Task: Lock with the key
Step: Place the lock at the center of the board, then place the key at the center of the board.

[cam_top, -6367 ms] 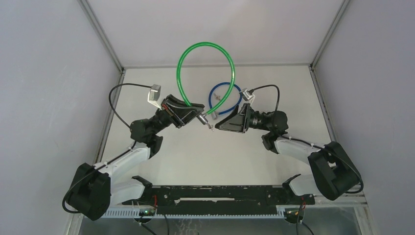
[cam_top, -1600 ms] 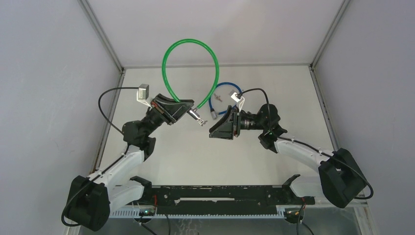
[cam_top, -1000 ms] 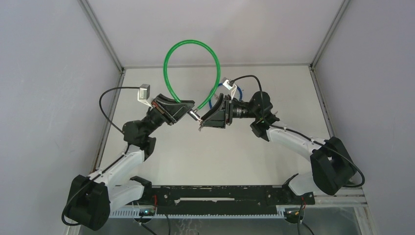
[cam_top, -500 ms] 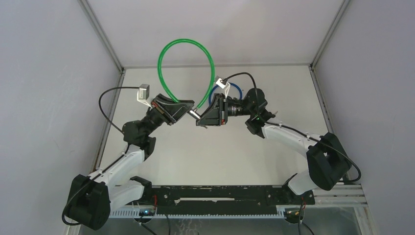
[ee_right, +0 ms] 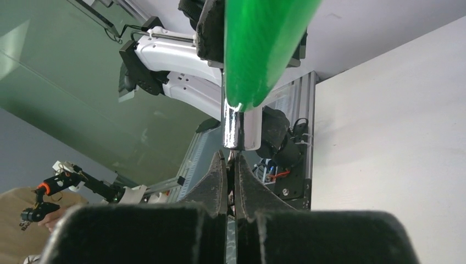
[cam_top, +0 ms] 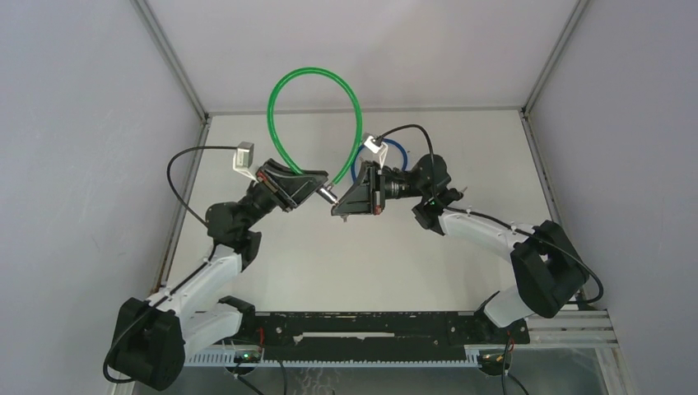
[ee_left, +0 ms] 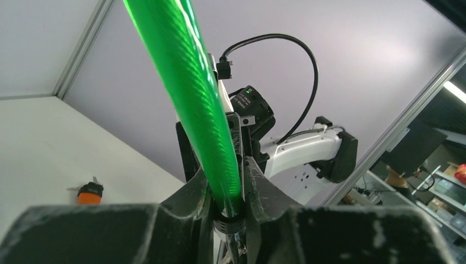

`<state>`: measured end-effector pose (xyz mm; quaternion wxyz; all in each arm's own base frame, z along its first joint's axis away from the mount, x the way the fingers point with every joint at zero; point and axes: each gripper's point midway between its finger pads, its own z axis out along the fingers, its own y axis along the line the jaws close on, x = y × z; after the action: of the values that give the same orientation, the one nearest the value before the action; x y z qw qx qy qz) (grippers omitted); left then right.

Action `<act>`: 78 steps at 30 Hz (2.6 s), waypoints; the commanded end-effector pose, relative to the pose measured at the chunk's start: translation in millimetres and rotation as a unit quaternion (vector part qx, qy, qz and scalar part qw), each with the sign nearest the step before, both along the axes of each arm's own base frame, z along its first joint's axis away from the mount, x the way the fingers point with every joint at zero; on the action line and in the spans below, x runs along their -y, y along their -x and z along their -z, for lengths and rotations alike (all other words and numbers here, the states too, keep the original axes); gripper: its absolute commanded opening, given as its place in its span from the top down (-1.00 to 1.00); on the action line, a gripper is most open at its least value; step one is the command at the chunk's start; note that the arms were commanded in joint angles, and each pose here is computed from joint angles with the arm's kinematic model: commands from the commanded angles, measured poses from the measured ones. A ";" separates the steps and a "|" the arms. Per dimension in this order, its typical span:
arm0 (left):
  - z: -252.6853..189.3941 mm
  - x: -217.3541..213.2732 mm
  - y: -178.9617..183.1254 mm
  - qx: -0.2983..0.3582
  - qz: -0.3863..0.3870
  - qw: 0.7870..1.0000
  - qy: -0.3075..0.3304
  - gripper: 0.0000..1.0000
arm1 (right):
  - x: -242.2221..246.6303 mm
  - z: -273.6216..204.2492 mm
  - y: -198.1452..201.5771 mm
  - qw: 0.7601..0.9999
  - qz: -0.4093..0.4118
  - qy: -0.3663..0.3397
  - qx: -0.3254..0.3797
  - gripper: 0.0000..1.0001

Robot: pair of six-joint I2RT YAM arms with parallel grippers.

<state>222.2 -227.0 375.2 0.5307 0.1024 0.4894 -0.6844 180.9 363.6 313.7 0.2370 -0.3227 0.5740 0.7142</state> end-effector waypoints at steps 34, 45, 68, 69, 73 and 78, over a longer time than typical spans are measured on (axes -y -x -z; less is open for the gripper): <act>123.2 -44.6 -134.2 -0.188 -0.163 0.960 -0.127 1.00 | 212.0 244.5 -66.5 0.780 0.448 0.321 -0.297 1.00; 194.3 -68.5 -174.0 -0.278 -0.205 0.929 -0.134 1.00 | 237.3 273.7 -64.3 0.743 0.468 0.335 -0.342 1.00; 305.8 -100.8 -184.6 -0.428 -0.262 0.847 -0.174 0.88 | 269.4 289.0 -52.4 0.672 0.522 0.360 -0.381 -0.22; 310.5 -103.1 -183.6 -0.437 -0.267 0.840 -0.182 0.76 | 271.7 286.7 -52.9 0.670 0.530 0.359 -0.377 -0.40; 328.3 -113.1 -177.8 -0.468 -0.285 0.807 -0.219 0.35 | 276.1 267.3 -59.3 0.673 0.550 0.347 -0.352 -0.57; 349.0 -128.6 -169.3 -0.506 -0.312 0.761 -0.262 0.01 | 287.9 245.0 -76.1 0.665 0.581 0.349 -0.315 -0.59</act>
<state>383.9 -119.0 27.4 0.3355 -0.2775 0.8312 -0.3456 235.3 90.5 43.9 0.2297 0.2644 0.8971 0.2692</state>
